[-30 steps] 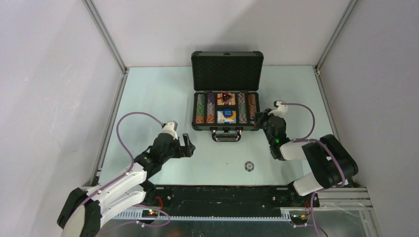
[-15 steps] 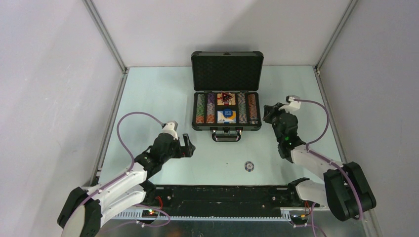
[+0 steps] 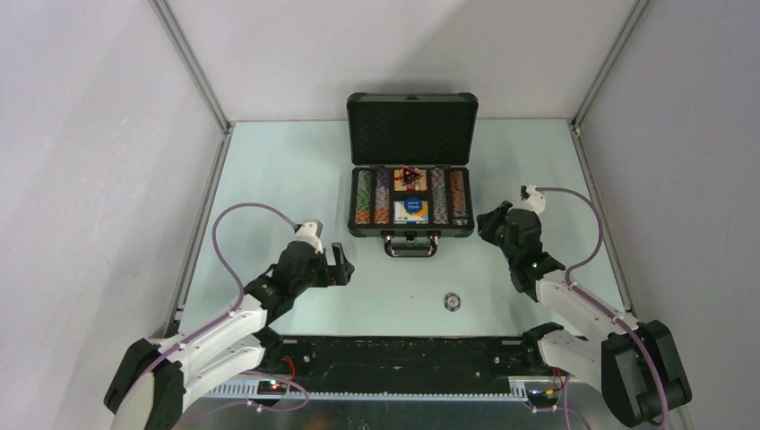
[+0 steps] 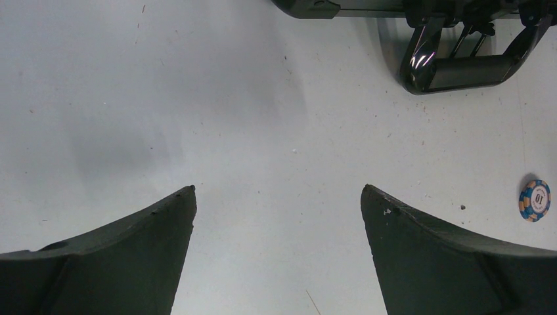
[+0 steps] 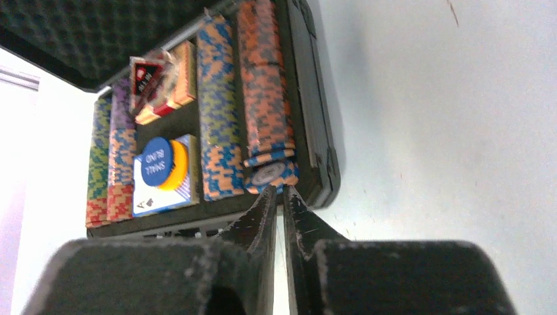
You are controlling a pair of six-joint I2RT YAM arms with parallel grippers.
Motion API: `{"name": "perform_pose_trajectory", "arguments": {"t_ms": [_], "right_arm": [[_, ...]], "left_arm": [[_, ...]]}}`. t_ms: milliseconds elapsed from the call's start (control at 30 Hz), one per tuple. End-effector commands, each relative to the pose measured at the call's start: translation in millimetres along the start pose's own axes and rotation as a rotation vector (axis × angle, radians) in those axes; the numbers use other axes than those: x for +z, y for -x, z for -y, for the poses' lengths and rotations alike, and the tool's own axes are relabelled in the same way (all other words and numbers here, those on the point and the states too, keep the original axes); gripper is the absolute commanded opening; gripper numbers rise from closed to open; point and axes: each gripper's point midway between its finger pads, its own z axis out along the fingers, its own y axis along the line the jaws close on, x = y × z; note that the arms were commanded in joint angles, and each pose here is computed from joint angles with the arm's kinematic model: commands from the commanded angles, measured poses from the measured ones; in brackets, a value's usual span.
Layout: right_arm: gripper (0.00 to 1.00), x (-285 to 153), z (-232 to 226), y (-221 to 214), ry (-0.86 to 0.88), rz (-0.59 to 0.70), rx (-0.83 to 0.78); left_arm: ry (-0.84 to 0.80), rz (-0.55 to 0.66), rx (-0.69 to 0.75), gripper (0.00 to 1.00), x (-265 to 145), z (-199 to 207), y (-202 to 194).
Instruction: Pack up texas hold em set
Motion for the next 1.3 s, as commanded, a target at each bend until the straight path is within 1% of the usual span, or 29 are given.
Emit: {"name": "perform_pose_trajectory", "arguments": {"t_ms": [0,100,233,367,567,1267], "right_arm": [[0.08,-2,5,-16,-0.035,-0.125,0.047],[0.03,1,4,-22,-0.037,-0.172,0.041],[0.01,9,-2,-31,-0.013,-0.223,0.023],[0.01,17,-10,-34,0.021,-0.225,0.016],[0.0,28,-13,-40,0.022,-0.26,-0.008],[0.0,42,-16,-43,0.021,-0.27,-0.031]], "left_arm": [[-0.028,0.072,0.015,1.0,-1,11,26],[-0.027,0.071,0.015,1.0,-1,11,26],[-0.028,0.07,0.016,1.0,-1,11,26],[-0.026,0.07,0.015,1.0,-1,11,26],[-0.026,0.07,0.014,1.0,0,11,26],[-0.026,0.069,0.017,1.0,0,11,26]]}}
